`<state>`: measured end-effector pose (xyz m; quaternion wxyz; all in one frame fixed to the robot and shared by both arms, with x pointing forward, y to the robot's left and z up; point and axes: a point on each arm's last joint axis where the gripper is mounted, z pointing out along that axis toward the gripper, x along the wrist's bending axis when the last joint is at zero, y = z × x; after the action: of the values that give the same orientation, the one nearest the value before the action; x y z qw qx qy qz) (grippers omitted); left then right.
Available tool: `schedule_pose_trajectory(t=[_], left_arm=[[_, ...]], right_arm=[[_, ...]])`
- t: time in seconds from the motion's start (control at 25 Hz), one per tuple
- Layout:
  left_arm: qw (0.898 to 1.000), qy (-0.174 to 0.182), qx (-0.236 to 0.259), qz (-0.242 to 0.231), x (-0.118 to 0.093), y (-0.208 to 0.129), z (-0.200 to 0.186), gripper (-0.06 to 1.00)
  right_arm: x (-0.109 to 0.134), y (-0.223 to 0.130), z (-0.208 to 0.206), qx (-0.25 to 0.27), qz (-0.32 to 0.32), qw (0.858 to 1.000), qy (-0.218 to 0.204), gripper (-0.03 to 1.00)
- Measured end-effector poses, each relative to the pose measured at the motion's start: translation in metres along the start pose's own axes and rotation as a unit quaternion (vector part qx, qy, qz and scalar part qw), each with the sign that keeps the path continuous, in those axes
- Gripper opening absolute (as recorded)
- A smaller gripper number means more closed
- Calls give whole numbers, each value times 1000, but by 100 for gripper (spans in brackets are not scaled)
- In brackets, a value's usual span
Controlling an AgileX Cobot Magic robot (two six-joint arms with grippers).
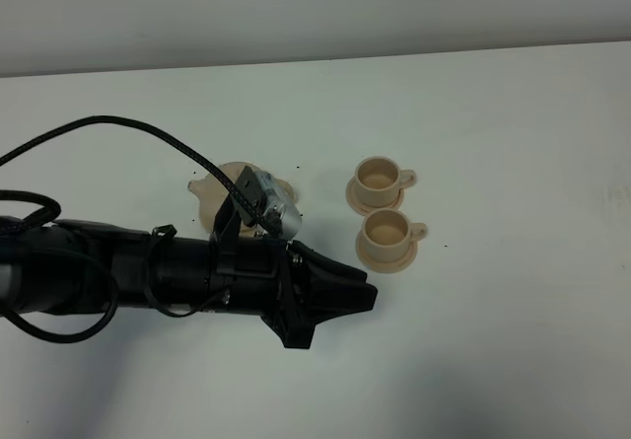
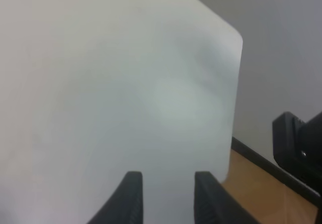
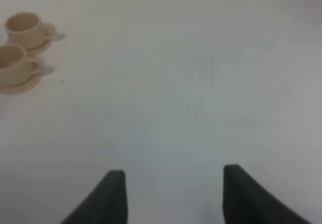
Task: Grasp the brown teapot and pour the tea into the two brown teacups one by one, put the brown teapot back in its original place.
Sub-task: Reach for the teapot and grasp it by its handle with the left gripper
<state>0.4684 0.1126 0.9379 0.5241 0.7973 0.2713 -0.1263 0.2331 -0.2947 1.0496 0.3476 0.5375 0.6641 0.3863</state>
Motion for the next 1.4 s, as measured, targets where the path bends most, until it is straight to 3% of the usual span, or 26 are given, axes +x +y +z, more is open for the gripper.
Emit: schedule_pose_trajectory(t=[0.24,0.52,0.72,0.84,0.96,1.08,1.4], left_arm=[[999,49,-6,-19,13,31,1,30],[992,92,88,-2,17,88,-8,30],[970,174,165,23,17,135,-31,30],[957,222,179,47,14,160,-46,30],[954,231,183,61,11,173,-51,30],[950,219,215,57,20,168,-44,30],[902,260,335,83,78,131,-18,31]], right_arm=[[0,0,0,0,0,1000,0,46],[0,0,0,0,1,1000,1,46],[0,0,0,0,1,1000,2,46],[0,0,0,0,1,1000,2,46],[0,0,0,0,1,1000,2,46],[0,0,0,0,1,1000,2,46],[0,0,0,0,1,1000,3,46]])
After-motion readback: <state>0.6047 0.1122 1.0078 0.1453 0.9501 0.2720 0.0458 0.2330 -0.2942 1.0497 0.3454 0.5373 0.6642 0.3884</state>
